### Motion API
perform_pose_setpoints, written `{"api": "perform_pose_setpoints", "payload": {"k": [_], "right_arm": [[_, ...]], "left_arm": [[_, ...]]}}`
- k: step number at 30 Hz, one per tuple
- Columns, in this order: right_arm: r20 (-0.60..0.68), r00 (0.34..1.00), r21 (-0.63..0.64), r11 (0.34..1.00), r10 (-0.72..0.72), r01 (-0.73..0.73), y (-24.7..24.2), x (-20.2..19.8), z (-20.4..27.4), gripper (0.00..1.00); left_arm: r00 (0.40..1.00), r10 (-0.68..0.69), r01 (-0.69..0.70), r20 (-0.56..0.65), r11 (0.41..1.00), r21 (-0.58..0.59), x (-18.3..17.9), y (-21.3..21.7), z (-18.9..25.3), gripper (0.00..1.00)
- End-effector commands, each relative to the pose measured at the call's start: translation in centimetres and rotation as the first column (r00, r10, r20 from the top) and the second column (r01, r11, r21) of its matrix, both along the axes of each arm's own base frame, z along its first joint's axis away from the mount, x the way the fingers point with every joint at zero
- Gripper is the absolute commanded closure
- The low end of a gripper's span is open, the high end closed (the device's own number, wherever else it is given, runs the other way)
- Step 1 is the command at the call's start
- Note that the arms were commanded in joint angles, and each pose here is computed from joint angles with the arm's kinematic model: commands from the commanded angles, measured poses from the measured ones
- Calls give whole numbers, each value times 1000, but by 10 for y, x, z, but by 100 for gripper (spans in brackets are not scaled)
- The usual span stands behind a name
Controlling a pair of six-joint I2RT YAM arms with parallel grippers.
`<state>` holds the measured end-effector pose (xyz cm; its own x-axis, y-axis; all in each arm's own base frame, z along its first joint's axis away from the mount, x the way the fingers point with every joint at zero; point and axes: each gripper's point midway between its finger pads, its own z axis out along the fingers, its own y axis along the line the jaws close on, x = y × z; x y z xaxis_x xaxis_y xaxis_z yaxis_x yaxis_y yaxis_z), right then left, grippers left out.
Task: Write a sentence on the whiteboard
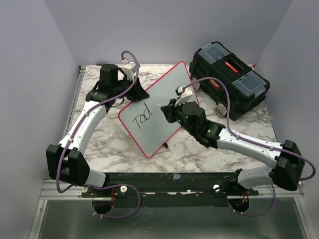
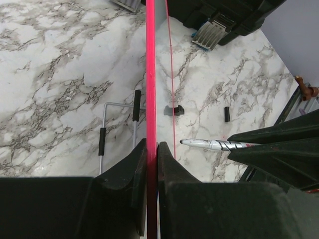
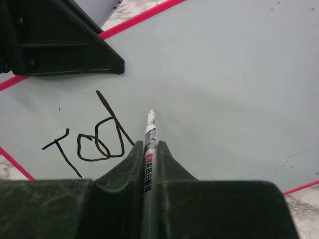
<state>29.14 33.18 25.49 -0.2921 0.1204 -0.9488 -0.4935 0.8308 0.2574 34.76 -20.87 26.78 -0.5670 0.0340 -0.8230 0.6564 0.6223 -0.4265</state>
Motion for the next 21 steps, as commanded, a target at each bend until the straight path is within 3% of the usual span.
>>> {"api": "perform_pose_setpoints", "payload": {"k": [1, 21], "right_arm": [[25, 1000, 28, 1000, 11, -11, 4, 3, 12, 99], [29, 999, 0, 1000, 27, -27, -1, -1, 2, 99]], "left_arm": [[998, -8, 5, 58, 999, 53, 0, 1, 8, 100], [998, -4, 0, 57, 998, 63, 7, 1, -7, 100]]}}
